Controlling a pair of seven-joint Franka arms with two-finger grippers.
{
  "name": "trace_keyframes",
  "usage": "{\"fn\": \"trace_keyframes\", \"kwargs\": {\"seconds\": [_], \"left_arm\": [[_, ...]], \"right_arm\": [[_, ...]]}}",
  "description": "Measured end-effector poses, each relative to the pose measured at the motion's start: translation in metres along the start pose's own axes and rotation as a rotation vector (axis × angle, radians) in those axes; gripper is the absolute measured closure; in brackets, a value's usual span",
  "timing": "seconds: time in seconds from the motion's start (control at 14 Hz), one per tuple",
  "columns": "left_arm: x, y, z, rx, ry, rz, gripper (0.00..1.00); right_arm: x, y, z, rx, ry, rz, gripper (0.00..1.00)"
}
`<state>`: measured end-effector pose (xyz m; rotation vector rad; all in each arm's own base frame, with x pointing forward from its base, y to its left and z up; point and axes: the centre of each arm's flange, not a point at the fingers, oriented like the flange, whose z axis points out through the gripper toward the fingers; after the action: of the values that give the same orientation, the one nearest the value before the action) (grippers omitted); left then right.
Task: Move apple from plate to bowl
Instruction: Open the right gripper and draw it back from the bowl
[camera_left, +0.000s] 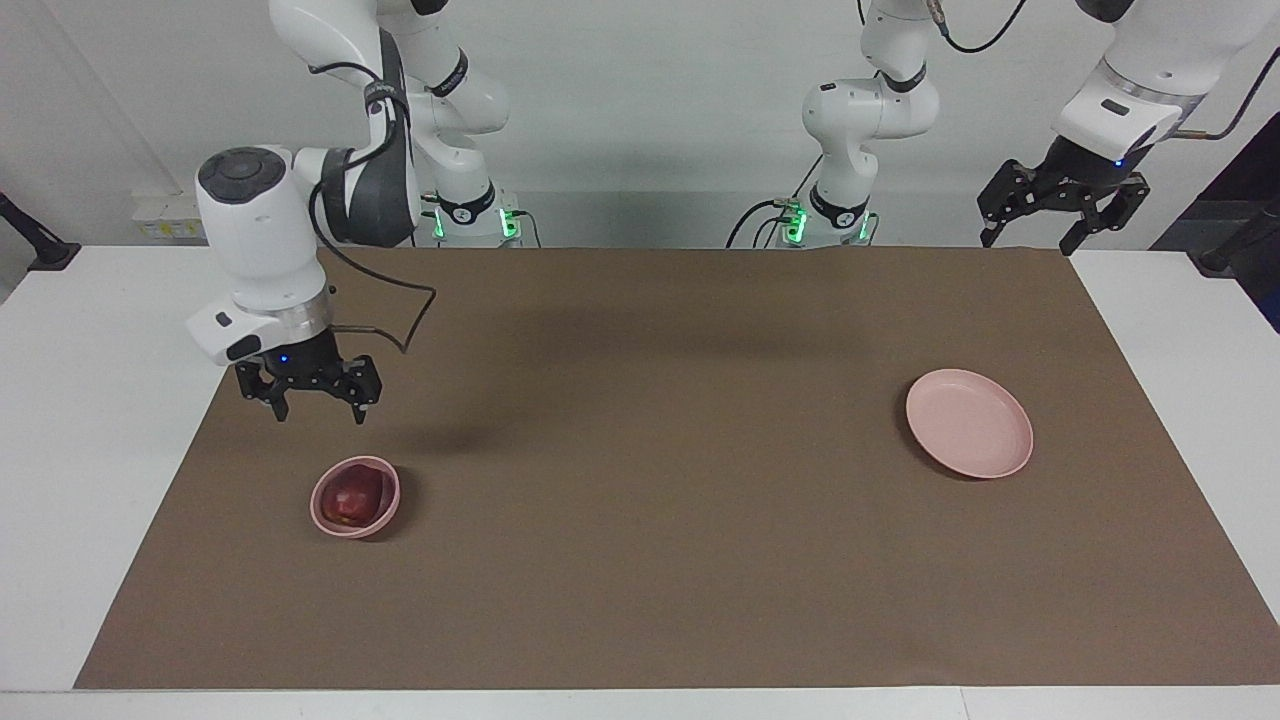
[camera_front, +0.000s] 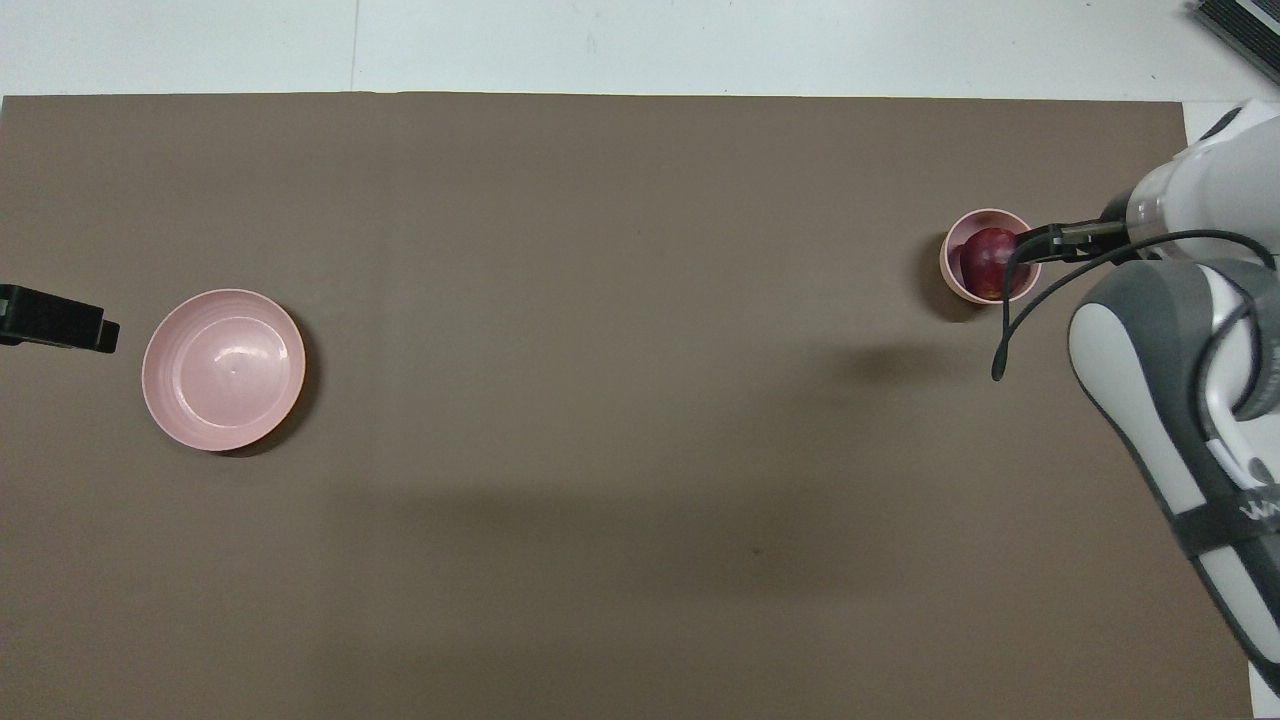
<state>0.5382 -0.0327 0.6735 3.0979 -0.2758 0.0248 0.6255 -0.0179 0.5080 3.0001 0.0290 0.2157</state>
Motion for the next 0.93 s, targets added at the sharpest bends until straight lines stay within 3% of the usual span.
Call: {"fn": "trace_keyframes", "kwargs": {"seconds": [0.5, 0.93], "left_arm": [[0.0, 0.0, 0.0, 0.0, 0.0, 0.0, 0.0], [0.0, 0.0, 0.0, 0.0, 0.0, 0.054, 0.0]], "right_arm": [[-0.051, 0.006, -0.094, 0.052, -0.113, 0.048, 0.0], [-0.071, 0.007, -0.13, 0.067, -0.156, 0.047, 0.0]]}}
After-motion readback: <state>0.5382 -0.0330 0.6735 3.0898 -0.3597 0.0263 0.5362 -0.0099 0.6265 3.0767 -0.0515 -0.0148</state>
